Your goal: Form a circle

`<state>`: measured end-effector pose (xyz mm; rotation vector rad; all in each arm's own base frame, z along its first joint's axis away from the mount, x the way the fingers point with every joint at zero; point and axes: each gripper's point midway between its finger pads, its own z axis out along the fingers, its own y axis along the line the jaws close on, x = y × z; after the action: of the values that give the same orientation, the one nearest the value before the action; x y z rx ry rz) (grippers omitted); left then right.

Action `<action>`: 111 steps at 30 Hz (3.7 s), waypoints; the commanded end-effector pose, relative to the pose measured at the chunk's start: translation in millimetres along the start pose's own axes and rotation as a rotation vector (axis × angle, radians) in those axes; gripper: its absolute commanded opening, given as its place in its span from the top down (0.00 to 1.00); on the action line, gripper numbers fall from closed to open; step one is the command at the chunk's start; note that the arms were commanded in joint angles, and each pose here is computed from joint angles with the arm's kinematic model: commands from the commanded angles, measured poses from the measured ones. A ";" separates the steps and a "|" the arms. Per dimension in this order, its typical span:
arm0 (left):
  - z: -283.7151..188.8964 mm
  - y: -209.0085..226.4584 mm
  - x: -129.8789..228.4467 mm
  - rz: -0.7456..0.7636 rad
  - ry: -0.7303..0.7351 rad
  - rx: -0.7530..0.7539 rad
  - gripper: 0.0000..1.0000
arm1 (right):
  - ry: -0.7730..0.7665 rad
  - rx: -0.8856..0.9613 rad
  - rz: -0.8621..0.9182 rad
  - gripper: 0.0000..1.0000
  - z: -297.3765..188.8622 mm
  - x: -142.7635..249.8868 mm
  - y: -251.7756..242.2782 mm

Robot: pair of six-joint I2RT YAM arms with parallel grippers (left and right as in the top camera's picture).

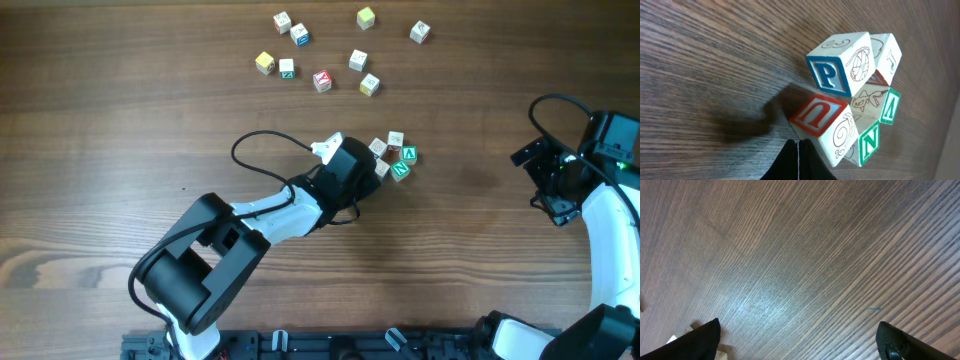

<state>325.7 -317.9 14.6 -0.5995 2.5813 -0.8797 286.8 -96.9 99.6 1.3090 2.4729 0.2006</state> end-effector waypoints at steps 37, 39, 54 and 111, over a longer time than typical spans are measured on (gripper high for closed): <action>5.2 11.7 -8.9 -0.022 -0.005 -0.025 0.96 | 0.001 -0.011 -0.002 0.00 -3.0 -2.7 4.2; 5.2 11.6 -8.9 -0.022 -0.004 -0.024 0.96 | 0.001 -0.011 -0.002 0.00 -3.0 -2.7 4.2; 3.9 20.1 -3.1 -0.069 0.069 -0.041 0.96 | 0.006 -0.007 0.021 0.00 -3.0 -1.5 3.3; 5.3 8.1 -13.0 -0.052 -0.002 -0.002 0.96 | 0.009 -0.005 0.023 0.00 -2.9 -0.9 2.9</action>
<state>335.4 -310.4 14.3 -0.6501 2.5808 -0.9221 283.0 -95.3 98.1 1.3302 2.4826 0.2011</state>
